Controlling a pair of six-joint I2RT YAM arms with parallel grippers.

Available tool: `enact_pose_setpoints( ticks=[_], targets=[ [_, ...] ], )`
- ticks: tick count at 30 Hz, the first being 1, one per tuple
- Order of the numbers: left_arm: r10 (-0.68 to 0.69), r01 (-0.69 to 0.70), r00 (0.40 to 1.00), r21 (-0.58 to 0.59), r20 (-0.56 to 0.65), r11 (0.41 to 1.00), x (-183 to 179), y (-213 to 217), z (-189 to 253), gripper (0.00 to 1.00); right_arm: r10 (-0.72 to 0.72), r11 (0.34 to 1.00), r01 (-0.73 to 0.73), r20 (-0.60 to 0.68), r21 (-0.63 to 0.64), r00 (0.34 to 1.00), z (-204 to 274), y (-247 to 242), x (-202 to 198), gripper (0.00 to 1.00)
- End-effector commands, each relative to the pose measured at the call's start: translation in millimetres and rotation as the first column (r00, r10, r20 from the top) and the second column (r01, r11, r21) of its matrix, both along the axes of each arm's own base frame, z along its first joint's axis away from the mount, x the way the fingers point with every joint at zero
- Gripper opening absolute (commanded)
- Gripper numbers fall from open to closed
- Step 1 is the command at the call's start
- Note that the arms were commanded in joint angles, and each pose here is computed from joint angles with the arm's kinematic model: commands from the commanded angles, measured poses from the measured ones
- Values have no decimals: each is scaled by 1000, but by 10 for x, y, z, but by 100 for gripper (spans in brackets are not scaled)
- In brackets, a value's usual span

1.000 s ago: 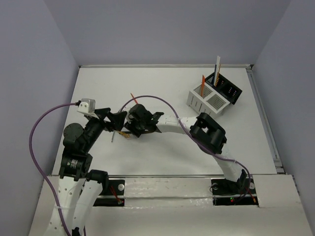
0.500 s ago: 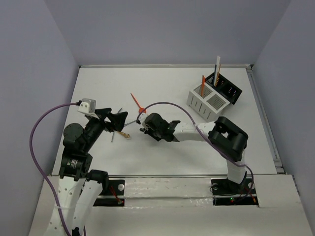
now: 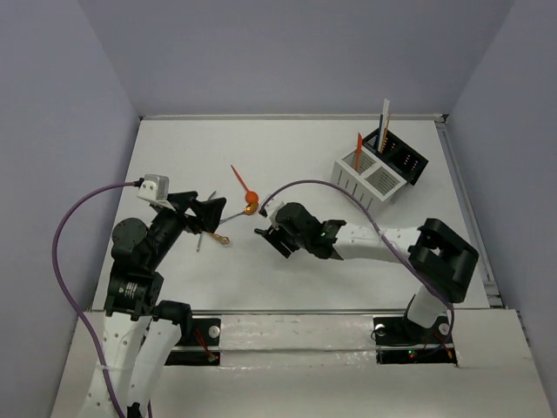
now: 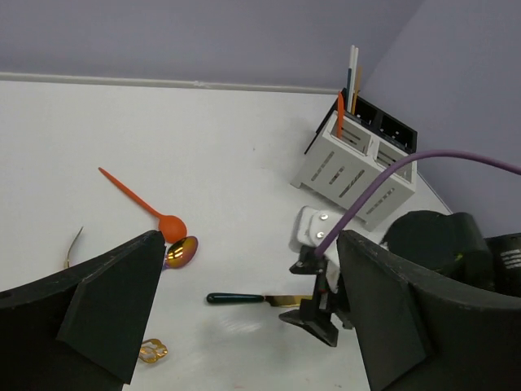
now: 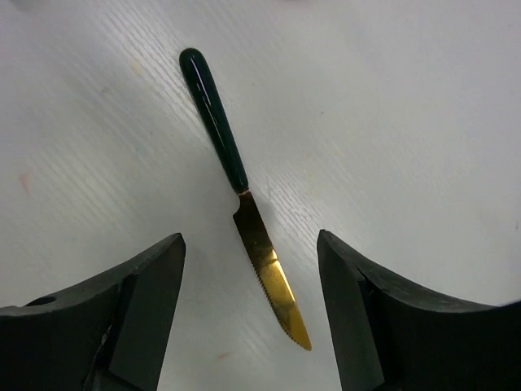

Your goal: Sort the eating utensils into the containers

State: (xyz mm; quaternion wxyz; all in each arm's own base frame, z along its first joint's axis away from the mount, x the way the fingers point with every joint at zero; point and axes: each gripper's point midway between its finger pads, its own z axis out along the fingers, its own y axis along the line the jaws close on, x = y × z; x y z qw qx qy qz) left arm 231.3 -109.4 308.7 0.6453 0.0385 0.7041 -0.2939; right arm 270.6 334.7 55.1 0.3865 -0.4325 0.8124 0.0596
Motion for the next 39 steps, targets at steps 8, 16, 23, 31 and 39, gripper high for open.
enact_pose_setpoints(
  ticks=[8, 16, 23, 31, 39],
  targets=[
    [11, -10, 999, -24, 40, 1000, 58, 7, 145, 99, -74, 882, 218, -334, 418, 939, 347, 5, -718, 61],
    [-9, 9, 999, -14, 38, 1000, 53, -22, 121, 99, -192, 889, 349, -451, 296, 872, -100, -164, -830, 66],
    [-24, 25, 999, -12, 34, 1000, 56, -48, 107, 99, -356, 843, 481, -420, 241, 835, -277, -232, -495, 69],
    [-26, 26, 999, -12, 34, 1000, 52, -50, 103, 99, -518, 709, 652, -429, 269, 740, -380, -507, 146, 70],
    [-32, 32, 999, -10, 31, 999, 55, -59, 99, 99, -540, 728, 631, -344, 268, 769, -229, -474, 747, 83]
  ],
)
